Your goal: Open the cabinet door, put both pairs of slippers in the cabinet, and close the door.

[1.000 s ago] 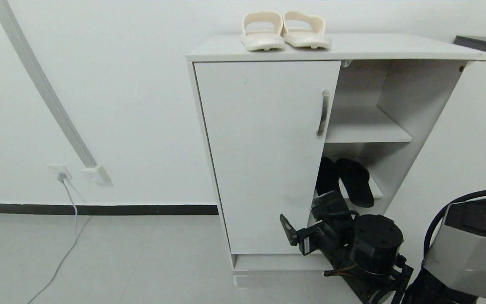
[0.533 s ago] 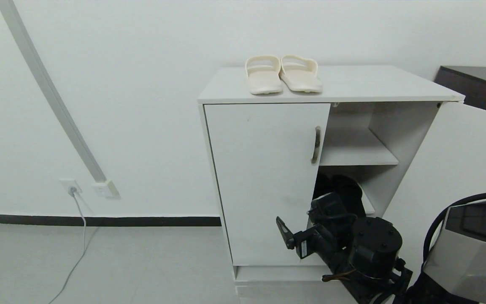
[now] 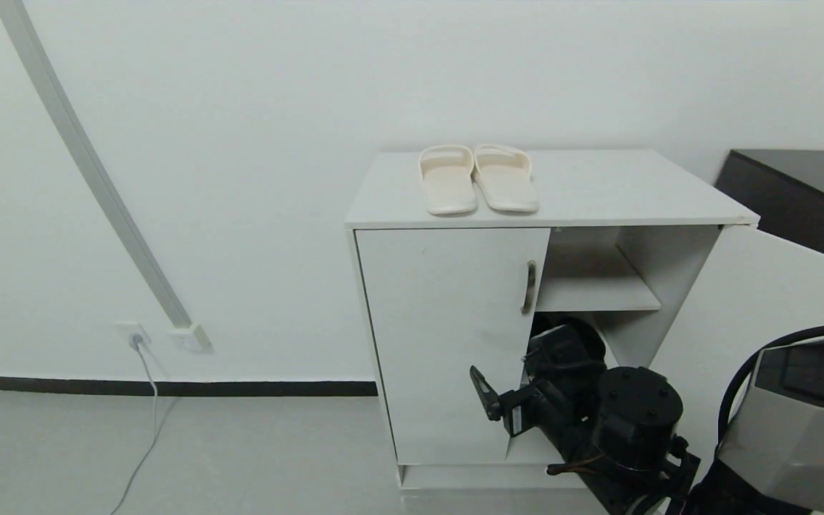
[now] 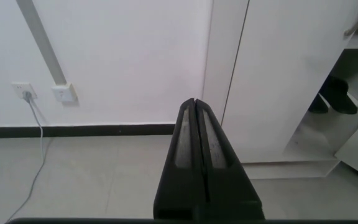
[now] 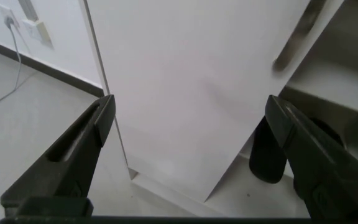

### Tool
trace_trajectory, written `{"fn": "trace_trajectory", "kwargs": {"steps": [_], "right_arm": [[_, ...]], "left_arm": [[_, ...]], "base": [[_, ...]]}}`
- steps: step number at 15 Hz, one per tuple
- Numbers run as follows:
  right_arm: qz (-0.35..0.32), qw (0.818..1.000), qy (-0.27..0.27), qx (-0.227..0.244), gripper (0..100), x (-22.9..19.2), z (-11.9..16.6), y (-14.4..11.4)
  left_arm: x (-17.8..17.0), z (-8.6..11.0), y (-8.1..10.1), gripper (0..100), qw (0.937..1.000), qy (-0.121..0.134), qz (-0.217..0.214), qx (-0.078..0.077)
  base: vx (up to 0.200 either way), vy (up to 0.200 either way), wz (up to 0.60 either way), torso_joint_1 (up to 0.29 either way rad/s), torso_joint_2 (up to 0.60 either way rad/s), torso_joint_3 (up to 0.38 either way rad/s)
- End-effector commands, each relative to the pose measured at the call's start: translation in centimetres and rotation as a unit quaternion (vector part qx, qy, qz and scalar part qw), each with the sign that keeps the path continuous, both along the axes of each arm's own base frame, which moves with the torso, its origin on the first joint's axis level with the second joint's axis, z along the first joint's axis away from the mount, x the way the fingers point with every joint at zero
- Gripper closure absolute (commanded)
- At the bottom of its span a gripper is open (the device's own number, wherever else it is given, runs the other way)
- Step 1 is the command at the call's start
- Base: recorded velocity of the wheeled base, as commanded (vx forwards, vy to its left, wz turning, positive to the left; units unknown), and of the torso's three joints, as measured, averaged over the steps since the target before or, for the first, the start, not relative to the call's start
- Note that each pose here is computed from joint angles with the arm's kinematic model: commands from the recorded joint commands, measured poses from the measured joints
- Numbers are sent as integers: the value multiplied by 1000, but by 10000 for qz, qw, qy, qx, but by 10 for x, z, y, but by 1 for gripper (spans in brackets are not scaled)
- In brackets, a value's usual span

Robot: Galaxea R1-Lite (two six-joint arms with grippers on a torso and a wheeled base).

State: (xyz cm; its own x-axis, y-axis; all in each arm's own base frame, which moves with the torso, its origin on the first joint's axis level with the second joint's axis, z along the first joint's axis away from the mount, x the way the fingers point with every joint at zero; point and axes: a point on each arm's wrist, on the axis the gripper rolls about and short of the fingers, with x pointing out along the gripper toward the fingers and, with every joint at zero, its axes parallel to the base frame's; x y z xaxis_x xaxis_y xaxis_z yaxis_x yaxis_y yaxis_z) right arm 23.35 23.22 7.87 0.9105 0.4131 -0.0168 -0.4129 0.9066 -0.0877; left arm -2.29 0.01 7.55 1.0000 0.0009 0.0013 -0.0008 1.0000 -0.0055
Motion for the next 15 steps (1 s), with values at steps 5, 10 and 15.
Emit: {"fn": "trace_trajectory", "kwargs": {"steps": [5,10,15], "right_arm": [[2,10000,22,-24,0,0,-2,1],[2,10000,11,-13,0,1,-2,1],[4,9999,33,-139,0,1,-7,1]], "left_arm": [[0,0,0,100,10000,6,3,-3],[0,0,0,100,10000,6,3,-3],[0,0,0,100,10000,6,3,-3]], "base": [[0,0,0,210,-515,-312],[0,0,0,239,-554,-319],[0,0,0,140,-319,-177]]}}
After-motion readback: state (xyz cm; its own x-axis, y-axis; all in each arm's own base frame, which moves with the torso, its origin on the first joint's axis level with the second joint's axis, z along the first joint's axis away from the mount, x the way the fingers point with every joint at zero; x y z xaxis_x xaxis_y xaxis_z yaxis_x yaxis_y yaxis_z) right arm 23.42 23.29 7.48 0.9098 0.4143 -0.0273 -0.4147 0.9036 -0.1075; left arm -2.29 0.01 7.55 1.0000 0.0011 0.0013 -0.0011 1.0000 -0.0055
